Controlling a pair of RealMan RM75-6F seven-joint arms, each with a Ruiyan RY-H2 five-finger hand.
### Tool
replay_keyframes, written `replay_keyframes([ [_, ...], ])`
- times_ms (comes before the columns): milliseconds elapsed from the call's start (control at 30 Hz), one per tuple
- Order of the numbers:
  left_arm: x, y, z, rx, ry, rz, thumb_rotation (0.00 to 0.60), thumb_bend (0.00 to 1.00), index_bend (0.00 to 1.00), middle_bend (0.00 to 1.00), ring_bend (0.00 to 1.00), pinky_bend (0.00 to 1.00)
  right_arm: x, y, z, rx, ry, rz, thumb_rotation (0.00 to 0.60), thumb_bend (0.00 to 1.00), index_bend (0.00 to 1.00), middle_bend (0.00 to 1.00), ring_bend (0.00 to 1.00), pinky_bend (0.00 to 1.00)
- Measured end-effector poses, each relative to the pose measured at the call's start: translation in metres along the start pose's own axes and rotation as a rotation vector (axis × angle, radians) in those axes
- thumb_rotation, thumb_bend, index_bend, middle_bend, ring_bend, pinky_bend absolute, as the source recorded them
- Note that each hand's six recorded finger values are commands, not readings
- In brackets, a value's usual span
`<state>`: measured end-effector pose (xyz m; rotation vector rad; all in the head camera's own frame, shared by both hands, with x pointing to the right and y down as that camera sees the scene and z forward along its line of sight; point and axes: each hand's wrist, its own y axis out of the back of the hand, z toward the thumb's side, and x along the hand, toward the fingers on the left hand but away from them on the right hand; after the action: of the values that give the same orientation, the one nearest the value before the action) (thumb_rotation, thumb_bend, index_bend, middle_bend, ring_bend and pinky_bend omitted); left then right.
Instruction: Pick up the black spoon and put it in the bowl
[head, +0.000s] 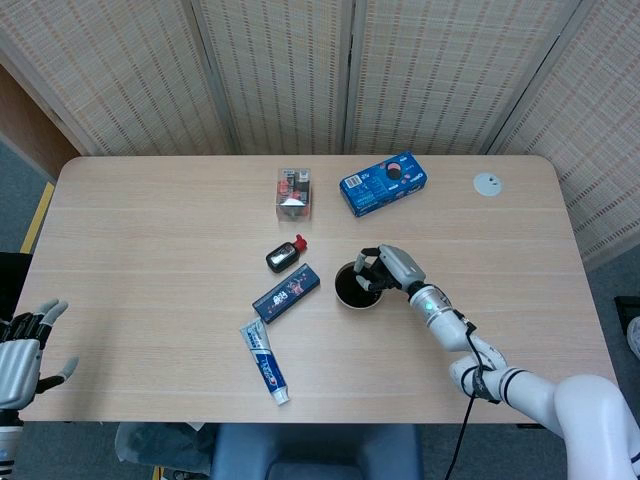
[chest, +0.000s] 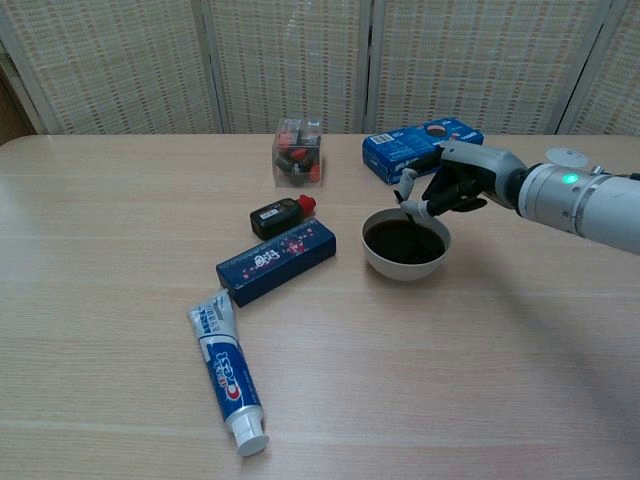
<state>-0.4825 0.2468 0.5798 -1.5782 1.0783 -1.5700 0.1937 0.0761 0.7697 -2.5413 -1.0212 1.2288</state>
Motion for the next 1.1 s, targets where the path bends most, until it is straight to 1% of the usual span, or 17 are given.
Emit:
replay_keyframes([
  [133,-0.001,0.0,-0.001,0.001,0.006,-0.001,0.6,0.24,0.13,0.13,0.18,0.14,-0.008,0.004,0.002,-0.005,-0.005,-0.019,0.6,0.55,0.69,1.0,1.0,1.0],
  [267,-0.002,0.001,-0.003,0.004,0.01,0.0,0.6,0.24,0.13,0.13,0.18,0.14,-0.018,0.005,0.009,-0.008,0.004,-0.028,0.6,0.55,0.69,1.0,1.0,1.0],
  [567,-0.003,0.002,-0.006,0.003,0.016,0.003,0.6,0.24,0.13,0.13,0.18,0.14,-0.033,-0.005,0.033,-0.006,0.039,-0.014,0.6,0.55,0.69,1.0,1.0,1.0],
  [767,-0.004,0.001,-0.008,0.001,0.019,0.003,0.6,0.24,0.13,0.13,0.18,0.14,-0.032,-0.016,0.04,0.0,0.06,0.014,0.6,0.55,0.69,1.0,1.0,1.0],
  [1100,-0.004,0.002,-0.006,0.0,0.012,0.005,0.6,0.24,0.13,0.13,0.18,0.14,-0.019,-0.031,0.048,0.017,0.105,0.062,0.6,0.55,0.69,1.0,1.0,1.0],
])
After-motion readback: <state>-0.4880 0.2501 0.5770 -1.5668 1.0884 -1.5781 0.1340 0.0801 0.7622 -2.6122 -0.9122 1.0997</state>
